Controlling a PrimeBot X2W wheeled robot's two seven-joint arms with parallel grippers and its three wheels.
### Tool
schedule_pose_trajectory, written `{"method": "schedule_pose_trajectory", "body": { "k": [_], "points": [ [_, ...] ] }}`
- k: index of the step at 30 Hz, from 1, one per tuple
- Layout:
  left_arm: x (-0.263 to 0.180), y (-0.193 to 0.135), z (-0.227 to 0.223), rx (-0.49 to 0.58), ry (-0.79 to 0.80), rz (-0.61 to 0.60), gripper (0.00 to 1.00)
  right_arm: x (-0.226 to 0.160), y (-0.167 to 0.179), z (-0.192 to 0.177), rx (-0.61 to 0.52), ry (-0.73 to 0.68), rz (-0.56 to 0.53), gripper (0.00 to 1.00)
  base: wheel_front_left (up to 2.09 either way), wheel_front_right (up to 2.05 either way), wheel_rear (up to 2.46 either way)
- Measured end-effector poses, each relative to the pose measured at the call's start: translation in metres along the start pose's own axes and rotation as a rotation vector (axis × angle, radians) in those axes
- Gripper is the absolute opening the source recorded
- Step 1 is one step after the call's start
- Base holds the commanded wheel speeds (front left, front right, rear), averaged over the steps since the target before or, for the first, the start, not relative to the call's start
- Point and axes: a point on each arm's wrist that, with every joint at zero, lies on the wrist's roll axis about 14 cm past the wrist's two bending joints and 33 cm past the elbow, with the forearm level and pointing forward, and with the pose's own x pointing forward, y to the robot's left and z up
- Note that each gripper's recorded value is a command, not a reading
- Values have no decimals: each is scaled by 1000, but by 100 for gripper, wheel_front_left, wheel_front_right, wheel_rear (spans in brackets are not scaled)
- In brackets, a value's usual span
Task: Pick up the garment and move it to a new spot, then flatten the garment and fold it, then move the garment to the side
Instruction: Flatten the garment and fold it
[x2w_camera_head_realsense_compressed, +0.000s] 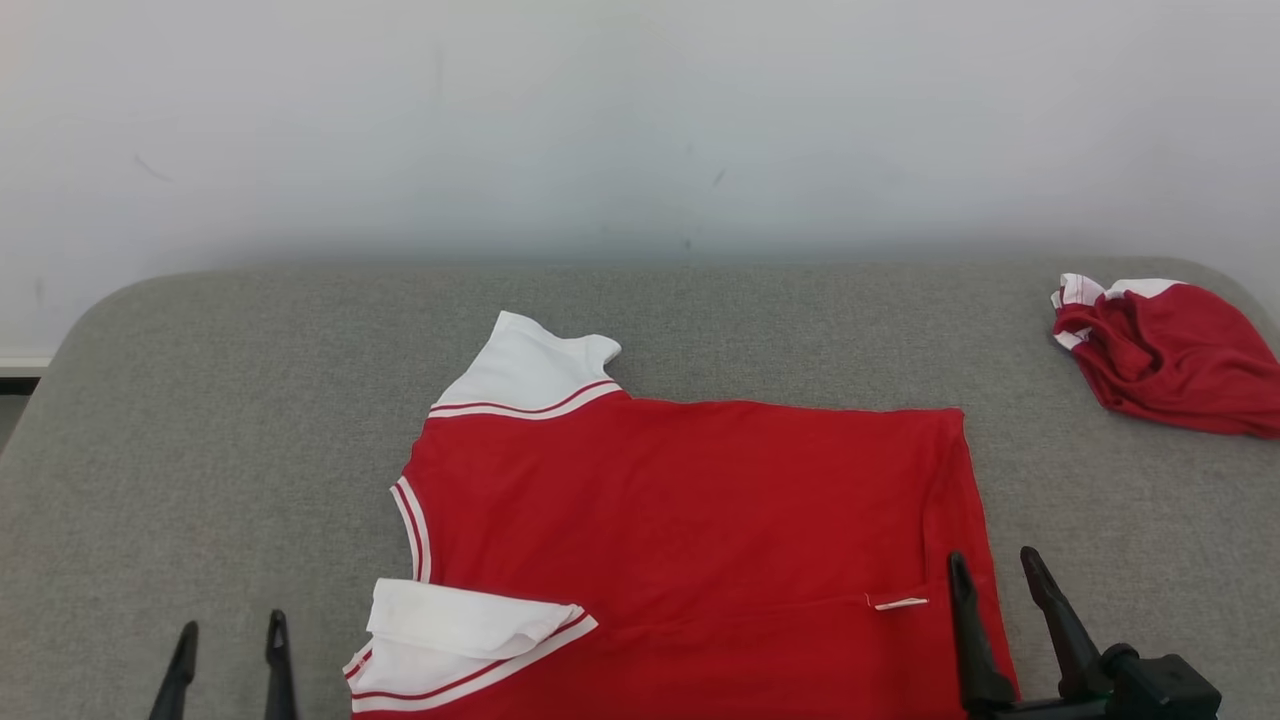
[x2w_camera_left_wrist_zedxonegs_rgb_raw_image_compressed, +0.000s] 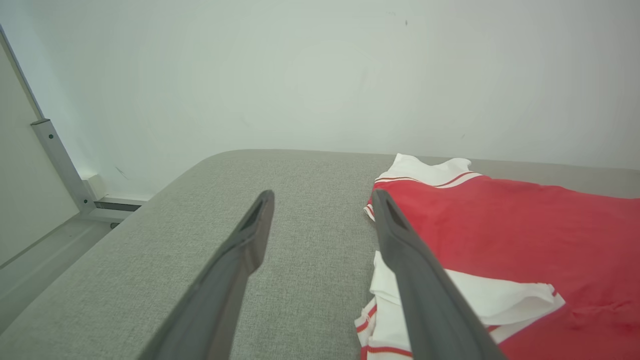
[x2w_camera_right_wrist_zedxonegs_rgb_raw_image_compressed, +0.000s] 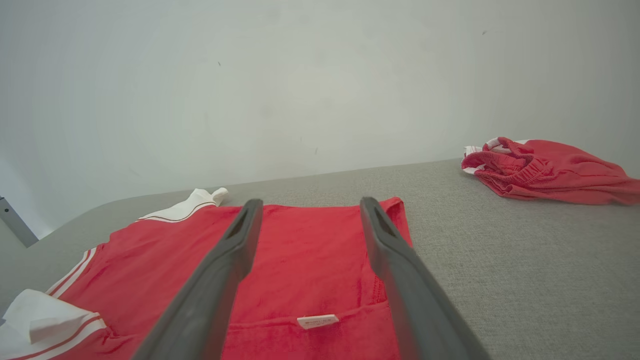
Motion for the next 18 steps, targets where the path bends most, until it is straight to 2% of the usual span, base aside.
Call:
{"method": "schedule_pose_trajectory", "body": {
  "k": [18],
  "points": [
    [-1, -5, -5, 1, 16, -12, 100, -4, -7, 3, -85, -5, -19, 100, 0, 0, 0]
  ]
}}
